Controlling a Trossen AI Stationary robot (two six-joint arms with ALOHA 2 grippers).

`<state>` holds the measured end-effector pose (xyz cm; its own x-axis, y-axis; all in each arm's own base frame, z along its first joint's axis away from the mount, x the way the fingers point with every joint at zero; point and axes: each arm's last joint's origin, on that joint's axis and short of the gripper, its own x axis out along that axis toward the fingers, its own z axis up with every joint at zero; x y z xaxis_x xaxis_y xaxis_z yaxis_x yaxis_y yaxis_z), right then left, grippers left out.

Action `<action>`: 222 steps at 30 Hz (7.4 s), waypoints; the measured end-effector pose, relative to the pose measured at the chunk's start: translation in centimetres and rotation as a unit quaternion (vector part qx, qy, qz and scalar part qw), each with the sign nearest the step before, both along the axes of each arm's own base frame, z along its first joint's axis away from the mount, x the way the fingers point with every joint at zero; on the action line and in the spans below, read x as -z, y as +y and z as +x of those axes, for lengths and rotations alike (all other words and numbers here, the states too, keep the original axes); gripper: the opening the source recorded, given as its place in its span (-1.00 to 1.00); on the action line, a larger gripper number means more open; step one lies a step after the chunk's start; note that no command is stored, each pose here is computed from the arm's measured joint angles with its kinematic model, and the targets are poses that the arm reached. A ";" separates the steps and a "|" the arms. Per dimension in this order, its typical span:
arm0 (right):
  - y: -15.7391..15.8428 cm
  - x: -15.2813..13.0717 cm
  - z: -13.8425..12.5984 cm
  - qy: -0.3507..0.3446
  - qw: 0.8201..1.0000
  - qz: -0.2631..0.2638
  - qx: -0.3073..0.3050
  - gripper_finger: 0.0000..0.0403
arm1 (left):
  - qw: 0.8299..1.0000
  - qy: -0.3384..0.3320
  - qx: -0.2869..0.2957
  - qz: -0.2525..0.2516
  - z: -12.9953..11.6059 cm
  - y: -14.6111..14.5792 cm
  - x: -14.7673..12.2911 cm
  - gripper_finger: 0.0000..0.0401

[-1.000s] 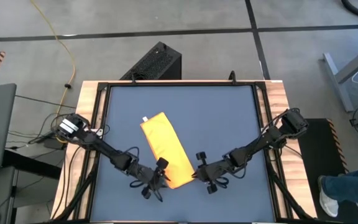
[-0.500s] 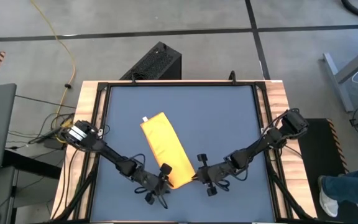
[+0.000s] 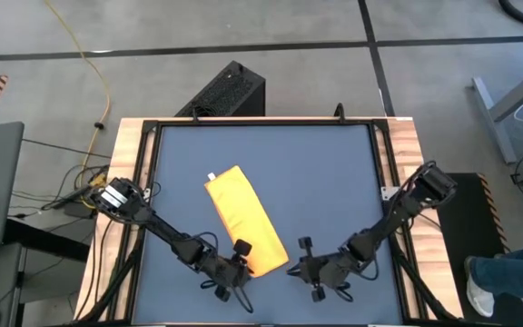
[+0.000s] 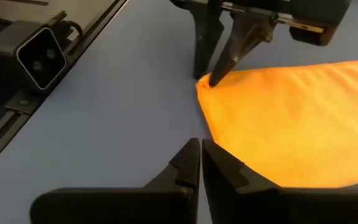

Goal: Roll towel into tight, uniform cylinder
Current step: Roll the orange towel

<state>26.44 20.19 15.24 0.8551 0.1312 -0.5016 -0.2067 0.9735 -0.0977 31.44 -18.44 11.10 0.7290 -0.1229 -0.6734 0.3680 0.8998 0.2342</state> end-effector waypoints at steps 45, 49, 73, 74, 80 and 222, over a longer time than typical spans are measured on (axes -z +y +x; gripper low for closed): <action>-21.0 0.8 20.1 0.050 0.978 0.018 0.200 -0.84 | 0.992 0.091 -0.079 -0.041 -8.3 -6.1 -0.7 -1.00; -22.4 2.4 19.1 0.082 0.972 0.020 0.221 -0.91 | 0.992 0.089 -0.078 -0.037 -8.4 -6.0 -1.1 -1.00; -17.8 -4.9 12.6 0.110 0.961 -0.019 0.253 -0.76 | 0.996 0.075 -0.045 -0.024 -7.0 -4.6 -2.5 -1.00; -17.3 -5.6 12.1 0.112 0.962 -0.020 0.247 -0.75 | 0.996 0.068 -0.043 -0.027 -6.7 -4.4 -2.6 -1.00; -11.6 -8.6 10.2 0.087 0.984 0.024 0.151 -0.74 | 0.997 0.061 -0.020 -0.047 -5.4 -3.8 -2.9 -1.00; 4.4 3.4 11.9 0.158 0.944 0.287 0.029 -0.89 | 0.983 0.025 -0.032 -0.178 -9.4 -8.4 -2.8 -1.00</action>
